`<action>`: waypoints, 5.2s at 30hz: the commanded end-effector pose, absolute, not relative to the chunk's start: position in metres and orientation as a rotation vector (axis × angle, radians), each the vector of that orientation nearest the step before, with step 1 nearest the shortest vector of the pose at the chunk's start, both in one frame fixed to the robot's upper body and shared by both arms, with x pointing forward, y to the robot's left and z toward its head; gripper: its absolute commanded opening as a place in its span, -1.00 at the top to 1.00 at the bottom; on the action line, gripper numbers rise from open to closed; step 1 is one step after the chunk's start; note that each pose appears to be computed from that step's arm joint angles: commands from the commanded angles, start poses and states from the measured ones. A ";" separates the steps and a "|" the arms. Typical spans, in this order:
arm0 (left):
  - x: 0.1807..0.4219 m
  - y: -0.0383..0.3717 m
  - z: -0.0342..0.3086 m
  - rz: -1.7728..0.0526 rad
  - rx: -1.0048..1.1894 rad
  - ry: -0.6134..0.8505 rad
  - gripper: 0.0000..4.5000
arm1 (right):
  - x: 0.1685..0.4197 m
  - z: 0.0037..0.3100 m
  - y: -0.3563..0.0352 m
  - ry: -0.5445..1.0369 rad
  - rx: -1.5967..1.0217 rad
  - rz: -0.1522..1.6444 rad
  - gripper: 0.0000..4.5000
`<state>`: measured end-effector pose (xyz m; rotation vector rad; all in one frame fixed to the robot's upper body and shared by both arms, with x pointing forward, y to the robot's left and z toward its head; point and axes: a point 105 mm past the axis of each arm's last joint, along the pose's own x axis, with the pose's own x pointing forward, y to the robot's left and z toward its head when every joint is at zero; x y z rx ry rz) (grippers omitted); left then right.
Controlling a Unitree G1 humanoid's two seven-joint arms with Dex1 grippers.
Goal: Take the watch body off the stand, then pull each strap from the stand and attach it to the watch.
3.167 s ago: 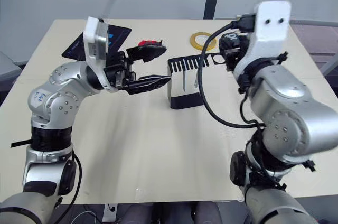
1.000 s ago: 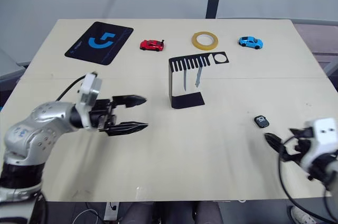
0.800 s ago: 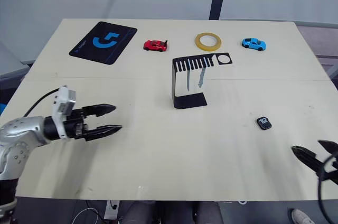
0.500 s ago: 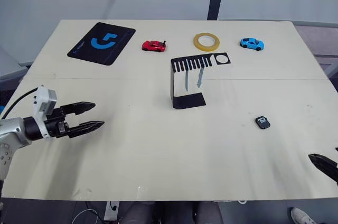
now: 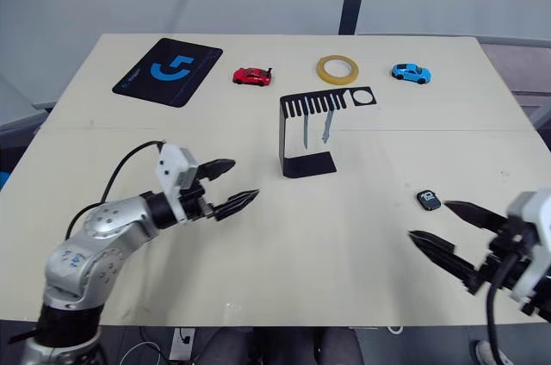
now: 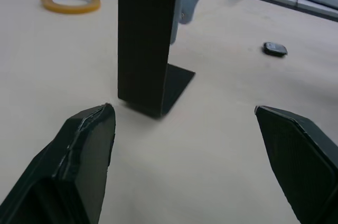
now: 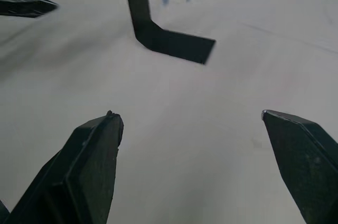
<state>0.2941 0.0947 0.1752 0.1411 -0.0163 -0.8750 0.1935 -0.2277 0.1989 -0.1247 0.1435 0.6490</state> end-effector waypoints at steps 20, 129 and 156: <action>0.365 0.034 0.180 -0.552 0.166 -0.139 -1.00 | 0.215 0.207 -0.136 -0.022 -0.074 0.770 -0.99; 0.399 0.021 0.179 -0.217 0.043 -0.137 1.00 | 0.351 0.252 -0.046 -0.218 -0.075 0.159 0.97; 0.399 0.013 0.172 -0.260 0.033 -0.117 1.00 | 0.317 0.238 -0.073 -0.200 -0.237 0.201 0.97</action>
